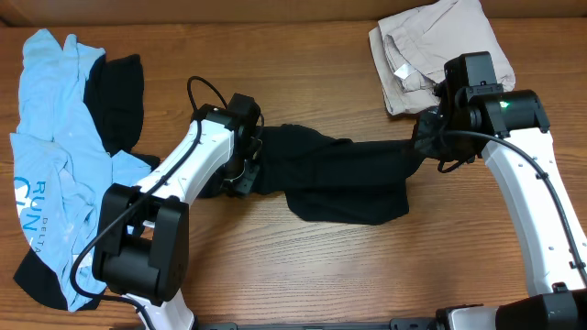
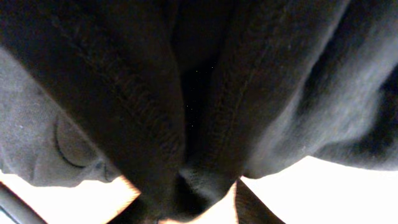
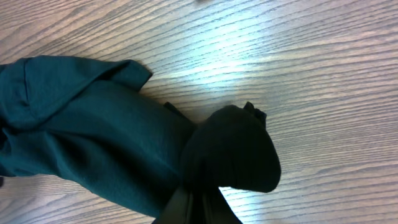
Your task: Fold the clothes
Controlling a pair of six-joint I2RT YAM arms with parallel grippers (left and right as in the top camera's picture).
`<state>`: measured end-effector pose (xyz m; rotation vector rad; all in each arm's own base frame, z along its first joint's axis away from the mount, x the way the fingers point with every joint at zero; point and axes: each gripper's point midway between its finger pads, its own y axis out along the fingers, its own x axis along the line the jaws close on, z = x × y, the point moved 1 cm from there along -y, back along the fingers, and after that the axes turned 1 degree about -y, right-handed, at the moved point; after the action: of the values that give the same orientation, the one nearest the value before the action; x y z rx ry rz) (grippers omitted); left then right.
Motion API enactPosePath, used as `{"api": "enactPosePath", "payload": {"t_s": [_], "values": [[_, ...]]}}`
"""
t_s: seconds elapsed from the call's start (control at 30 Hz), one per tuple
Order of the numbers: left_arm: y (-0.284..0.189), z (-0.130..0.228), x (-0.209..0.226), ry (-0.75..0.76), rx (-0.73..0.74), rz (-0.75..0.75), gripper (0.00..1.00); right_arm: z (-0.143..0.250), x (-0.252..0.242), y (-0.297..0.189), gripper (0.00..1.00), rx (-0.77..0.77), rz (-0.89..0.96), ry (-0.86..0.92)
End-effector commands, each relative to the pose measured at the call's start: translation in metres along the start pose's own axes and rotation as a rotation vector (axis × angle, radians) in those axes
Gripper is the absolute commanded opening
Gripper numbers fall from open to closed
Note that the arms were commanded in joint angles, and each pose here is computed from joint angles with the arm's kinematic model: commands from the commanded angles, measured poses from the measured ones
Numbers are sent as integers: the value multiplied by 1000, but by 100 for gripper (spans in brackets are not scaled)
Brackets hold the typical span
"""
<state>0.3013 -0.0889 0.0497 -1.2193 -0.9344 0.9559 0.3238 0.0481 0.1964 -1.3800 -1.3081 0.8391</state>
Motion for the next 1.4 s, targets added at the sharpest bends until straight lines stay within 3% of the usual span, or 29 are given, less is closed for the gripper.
{"api": "enactPosePath", "payload": {"t_s": [0.0, 0.23, 0.4, 0.5, 0.77, 0.9, 1.13, 1.37], "values": [[2, 5, -1, -9, 18, 1, 4, -4, 0, -7, 6, -30, -1, -6], [1, 0, -1, -11, -2, 1, 4, -4, 0, -7, 6, -30, -1, -6], [-17, -23, 2, -64, -84, 3, 4, -6, 0, -7, 6, -39, -4, -7], [-49, -41, 6, -91, -149, 7, 4, -11, 2, -7, 4, -59, -11, -8], [-209, -86, 19, -142, -503, 20, 4, -15, 4, -21, 4, -109, -27, -12], [-253, -81, 34, -168, -594, -47, 4, -14, 5, -35, 4, -150, -40, -15], [-287, -65, 61, -259, -654, -148, 4, -15, 8, -68, 4, -247, -66, -49], [-387, -20, 113, -472, -969, -155, 4, -24, 10, -156, 4, -481, -87, -75]]}}
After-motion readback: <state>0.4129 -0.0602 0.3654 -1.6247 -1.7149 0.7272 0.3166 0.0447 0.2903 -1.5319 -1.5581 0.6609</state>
